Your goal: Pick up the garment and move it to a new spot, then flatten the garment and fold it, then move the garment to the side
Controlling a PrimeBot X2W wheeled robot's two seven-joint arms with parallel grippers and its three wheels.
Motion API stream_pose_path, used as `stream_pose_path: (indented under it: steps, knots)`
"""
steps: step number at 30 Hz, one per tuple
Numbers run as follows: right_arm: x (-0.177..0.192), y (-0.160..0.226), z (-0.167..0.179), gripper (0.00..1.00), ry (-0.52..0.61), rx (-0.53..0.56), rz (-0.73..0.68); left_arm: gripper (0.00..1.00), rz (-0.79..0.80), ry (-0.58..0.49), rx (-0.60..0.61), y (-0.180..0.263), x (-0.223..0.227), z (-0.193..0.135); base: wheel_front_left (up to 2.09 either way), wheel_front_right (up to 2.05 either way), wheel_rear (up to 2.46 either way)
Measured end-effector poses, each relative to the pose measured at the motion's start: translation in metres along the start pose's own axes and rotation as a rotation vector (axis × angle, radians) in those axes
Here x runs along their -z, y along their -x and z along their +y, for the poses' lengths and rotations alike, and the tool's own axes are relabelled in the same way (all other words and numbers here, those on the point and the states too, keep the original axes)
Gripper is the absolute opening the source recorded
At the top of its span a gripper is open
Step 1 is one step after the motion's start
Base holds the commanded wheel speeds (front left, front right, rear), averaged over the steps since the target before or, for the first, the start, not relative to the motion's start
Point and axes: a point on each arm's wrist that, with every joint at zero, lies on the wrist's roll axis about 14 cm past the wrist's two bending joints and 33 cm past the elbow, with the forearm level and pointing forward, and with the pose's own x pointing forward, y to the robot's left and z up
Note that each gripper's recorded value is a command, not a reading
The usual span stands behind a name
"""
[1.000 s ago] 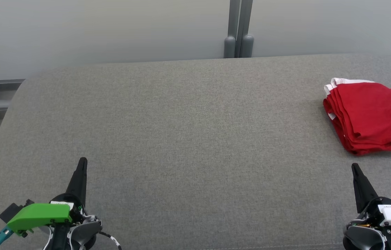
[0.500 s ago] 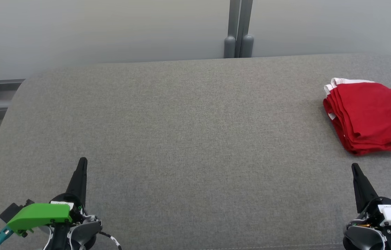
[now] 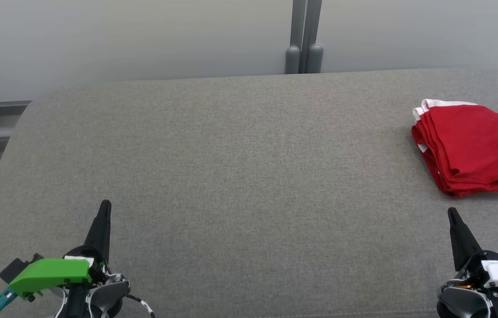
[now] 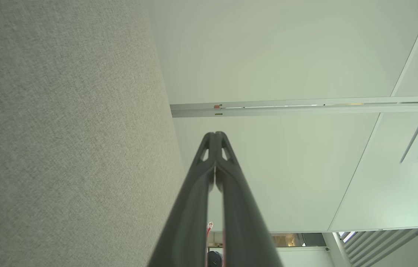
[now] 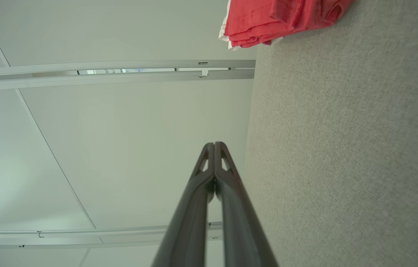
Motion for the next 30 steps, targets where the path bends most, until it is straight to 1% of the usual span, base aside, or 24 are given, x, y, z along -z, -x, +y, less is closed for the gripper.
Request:
stream_pose_path:
  steps: [30]
  knots:
    - [0.0,0.0,0.0,0.0,0.0,0.0,0.0,0.0,0.0,0.0,0.0,0.0,0.0,-0.0001,0.0,0.0,0.0]
